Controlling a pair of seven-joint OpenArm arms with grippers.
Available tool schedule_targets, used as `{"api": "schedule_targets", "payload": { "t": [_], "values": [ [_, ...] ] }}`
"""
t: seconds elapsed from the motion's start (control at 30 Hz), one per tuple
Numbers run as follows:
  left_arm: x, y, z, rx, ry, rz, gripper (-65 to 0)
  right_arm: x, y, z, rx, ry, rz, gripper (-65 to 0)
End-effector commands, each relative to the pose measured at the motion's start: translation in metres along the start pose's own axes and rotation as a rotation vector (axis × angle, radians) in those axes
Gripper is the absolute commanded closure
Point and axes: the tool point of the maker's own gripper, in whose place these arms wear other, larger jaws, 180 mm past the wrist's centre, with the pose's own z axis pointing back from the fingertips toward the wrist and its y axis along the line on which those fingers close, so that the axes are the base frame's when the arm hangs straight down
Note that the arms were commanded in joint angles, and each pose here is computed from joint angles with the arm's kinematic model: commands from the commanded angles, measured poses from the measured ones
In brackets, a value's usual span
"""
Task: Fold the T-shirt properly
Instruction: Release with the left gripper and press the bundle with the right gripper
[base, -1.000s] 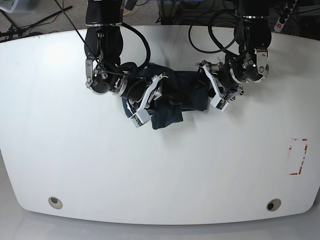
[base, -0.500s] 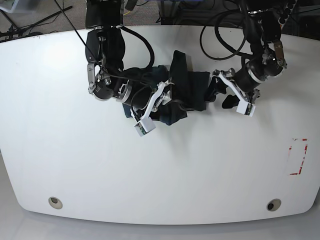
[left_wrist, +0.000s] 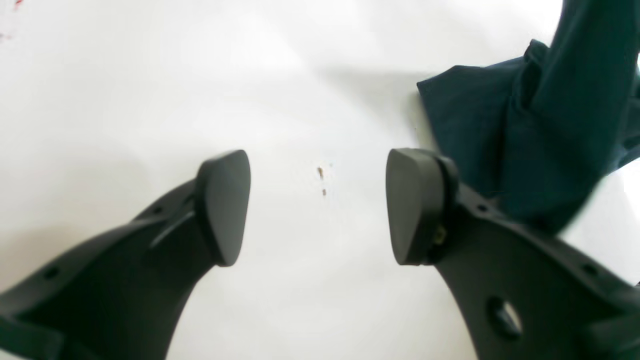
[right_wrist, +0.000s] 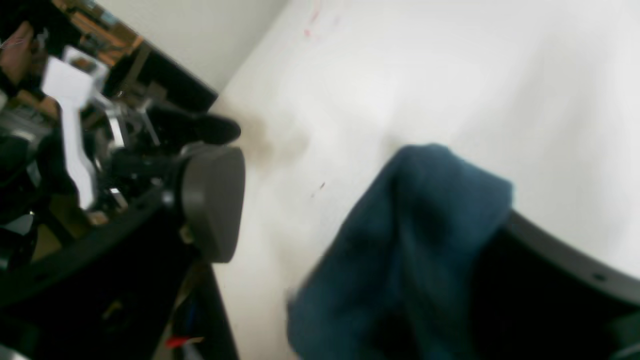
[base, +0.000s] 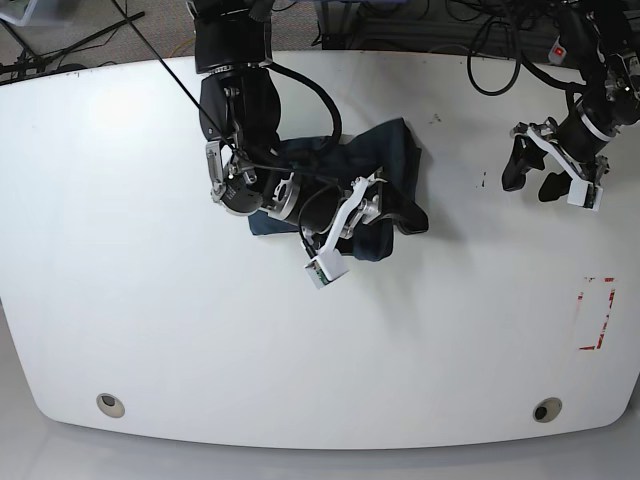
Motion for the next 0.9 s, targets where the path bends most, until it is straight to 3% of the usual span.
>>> {"api": "schedule_targets", "payload": {
  "t": [0.0,0.2,0.4,0.63,0.87],
  "values": [
    [0.013,0.002,0.006,-0.006,-0.031,-0.037,-39.0,0.015,0.002,0.017,-0.003,-0.042,0.071,-46.8],
    [0.013,0.002,0.006,-0.005,-0.030,-0.039,-39.0,-0.003,-0.013,0.051,-0.074,0.021,0.143,-46.8],
    [0.012,0.001,0.005,-0.007,-0.030,-0.034,-39.0,-0.006,-0.014,0.051,-0.077,0.031,0.143,-46.8],
    [0.011,0.002,0.005,-0.007,-0.029,-0.032,-39.0,-0.003,-0.006,0.021,-0.021,0.016,0.077,-46.8],
    [0.011,0.002,0.005,-0.007,-0.028,-0.033,-39.0,-0.006,0.027,-0.035,0.103,0.112,0.082,-46.8]
  ]
}}
